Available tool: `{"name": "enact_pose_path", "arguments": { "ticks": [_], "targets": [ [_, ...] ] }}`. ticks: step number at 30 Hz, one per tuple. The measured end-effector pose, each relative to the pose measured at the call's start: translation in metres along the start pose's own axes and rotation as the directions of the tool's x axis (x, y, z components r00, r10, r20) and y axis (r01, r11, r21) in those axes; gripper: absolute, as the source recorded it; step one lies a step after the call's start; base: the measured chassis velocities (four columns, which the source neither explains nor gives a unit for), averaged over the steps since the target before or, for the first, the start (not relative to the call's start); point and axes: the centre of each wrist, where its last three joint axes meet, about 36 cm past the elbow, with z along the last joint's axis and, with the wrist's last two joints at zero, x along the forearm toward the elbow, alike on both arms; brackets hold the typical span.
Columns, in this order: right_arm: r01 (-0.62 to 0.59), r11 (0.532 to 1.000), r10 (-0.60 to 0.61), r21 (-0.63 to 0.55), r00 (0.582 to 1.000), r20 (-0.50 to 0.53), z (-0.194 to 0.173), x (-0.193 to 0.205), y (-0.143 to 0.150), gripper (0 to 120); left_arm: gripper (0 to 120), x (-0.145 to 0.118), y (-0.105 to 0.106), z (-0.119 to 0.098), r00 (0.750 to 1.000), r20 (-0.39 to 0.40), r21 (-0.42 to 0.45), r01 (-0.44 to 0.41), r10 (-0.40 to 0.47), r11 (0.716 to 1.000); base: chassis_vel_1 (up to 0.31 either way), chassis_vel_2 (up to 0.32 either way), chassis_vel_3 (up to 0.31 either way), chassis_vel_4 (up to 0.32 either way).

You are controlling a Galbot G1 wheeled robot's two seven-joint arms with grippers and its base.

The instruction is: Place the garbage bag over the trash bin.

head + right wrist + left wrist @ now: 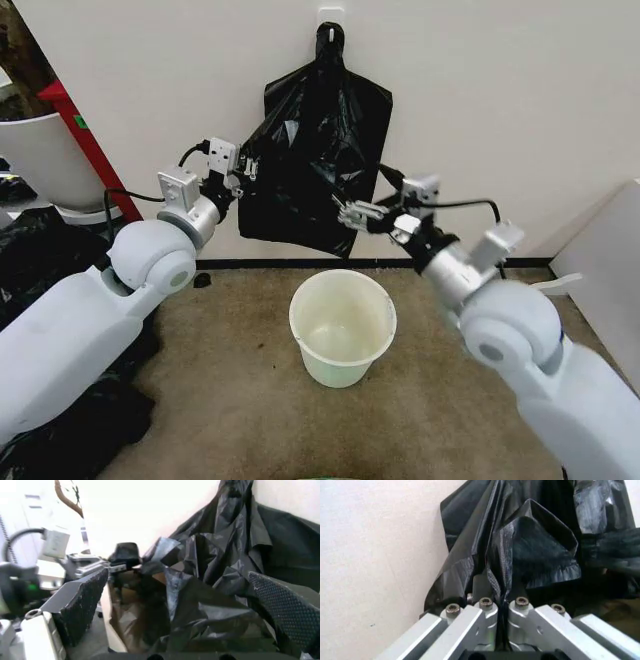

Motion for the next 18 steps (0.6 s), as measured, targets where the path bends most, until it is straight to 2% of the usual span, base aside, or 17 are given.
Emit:
{"name": "enact_pose_path", "arguments": {
  "ticks": [5,15,18],
  "targets": [
    [-0.027,0.999,0.028,0.023,0.999,-0.03,0.025,-0.031,0.005,100,0,0.0,-0.001,0.0,1.0,0.001,0.004,-0.003,0.003,1.0,0.0,0.0,0.0,0.0],
    [-0.079,0.991,0.083,0.111,0.996,-0.035,0.043,-0.052,-0.004,100,0,0.0,-0.001,0.0,1.0,0.004,0.006,-0.008,0.008,1.0,0.0,0.0,0.0,0.0],
    [-0.1,0.985,0.105,0.144,0.994,-0.025,0.048,-0.058,-0.009,93,0,0.001,-0.002,0.0,1.0,0.005,0.006,-0.01,0.01,1.0,0.0,0.0,0.0,0.0]
  ]
}}
